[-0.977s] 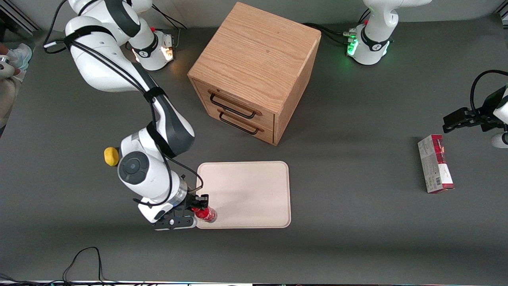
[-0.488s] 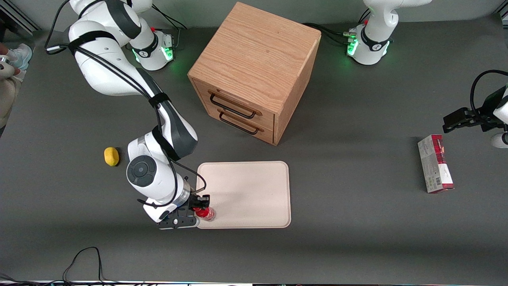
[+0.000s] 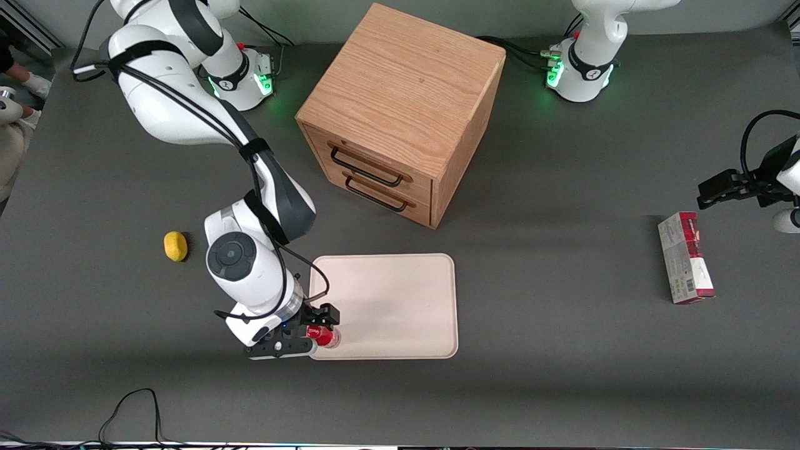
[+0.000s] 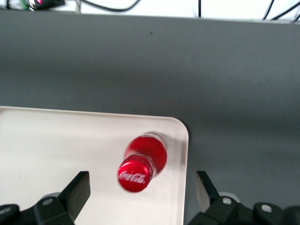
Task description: Place coke bottle on tray
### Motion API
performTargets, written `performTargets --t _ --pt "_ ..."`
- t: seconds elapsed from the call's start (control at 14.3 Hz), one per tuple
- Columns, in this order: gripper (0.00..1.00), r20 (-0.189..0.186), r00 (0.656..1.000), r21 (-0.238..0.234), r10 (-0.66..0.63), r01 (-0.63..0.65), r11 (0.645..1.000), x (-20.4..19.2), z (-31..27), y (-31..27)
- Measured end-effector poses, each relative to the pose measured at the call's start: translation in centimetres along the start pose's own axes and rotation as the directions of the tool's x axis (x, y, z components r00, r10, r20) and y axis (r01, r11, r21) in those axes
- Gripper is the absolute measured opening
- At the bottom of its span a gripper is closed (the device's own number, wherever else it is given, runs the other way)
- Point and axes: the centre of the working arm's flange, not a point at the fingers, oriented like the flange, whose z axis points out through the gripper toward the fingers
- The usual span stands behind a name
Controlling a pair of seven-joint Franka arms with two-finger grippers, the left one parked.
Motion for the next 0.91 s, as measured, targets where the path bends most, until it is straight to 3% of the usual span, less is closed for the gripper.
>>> performTargets --t 0.21,0.42,0.63,0.91 --pt "1.00 0.018 1.000 -0.059 -0.004 0.005 0.998 -1.0 -4.2 1.1" --pt "1.00 0.071 0.996 -0.110 0.061 -0.053 0.993 -2.8 -10.0 4.8" --pt "1.00 0.130 0.981 -0.111 0.145 -0.131 0.985 -5.2 -15.8 9.7" --pt "1.00 0.178 0.965 -0.094 0.195 -0.181 0.979 -9.7 -21.6 16.4"
